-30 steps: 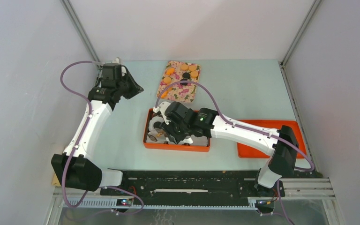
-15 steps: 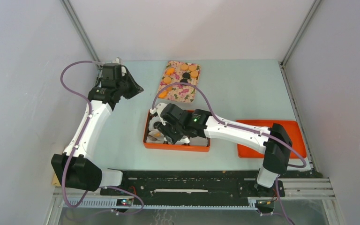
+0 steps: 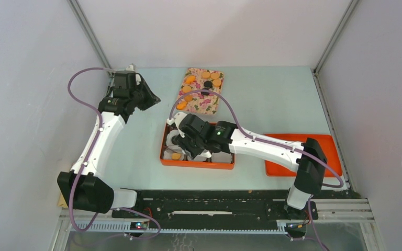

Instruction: Pack the cookies

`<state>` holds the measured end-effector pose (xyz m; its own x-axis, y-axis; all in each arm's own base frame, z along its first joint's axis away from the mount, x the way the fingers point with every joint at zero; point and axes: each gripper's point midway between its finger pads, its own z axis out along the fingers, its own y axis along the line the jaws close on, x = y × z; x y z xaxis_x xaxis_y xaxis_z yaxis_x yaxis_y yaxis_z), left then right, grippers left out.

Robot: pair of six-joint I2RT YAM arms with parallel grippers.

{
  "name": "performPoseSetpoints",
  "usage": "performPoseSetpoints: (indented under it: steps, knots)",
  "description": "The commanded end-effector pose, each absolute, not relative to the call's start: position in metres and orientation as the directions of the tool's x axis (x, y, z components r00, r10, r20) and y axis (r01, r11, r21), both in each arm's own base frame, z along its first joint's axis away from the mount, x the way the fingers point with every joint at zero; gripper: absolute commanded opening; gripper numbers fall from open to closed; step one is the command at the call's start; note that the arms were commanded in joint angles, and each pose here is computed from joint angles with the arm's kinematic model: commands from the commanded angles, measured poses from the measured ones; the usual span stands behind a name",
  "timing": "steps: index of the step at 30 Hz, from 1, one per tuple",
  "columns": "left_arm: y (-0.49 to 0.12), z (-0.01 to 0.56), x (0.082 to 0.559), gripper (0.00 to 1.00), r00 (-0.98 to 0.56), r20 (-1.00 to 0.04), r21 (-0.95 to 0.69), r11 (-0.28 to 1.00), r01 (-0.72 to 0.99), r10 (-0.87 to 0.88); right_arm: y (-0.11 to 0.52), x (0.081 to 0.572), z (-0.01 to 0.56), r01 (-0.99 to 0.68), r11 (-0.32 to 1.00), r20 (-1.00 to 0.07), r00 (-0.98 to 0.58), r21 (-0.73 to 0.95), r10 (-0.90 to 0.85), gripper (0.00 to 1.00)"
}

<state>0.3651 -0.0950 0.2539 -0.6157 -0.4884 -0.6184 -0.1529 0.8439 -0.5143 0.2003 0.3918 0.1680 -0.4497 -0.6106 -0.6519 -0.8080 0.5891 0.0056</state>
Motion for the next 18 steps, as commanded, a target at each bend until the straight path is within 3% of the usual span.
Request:
performPoseSetpoints:
  steps: [1,9,18]
  knots:
    - [-0.097,0.271,0.369,0.01,-0.592,-0.652,-0.524,0.846,-0.1,-0.473,0.393,0.216,0.249,-0.784,0.619,-0.796,-0.35,-0.04,-0.495,0.56]
    - [-0.1,0.27,0.372,0.01,-0.599,-0.643,-0.537,0.839,-0.092,-0.477,0.362,0.256,0.297,-0.696,0.712,-0.861,-0.305,-0.092,-0.408,0.54]
    - [-0.101,0.265,0.377,0.0,-0.607,-0.637,-0.535,0.839,-0.096,-0.475,0.324,0.368,0.244,-0.482,0.863,-0.82,-0.428,-0.148,-0.38,0.51]
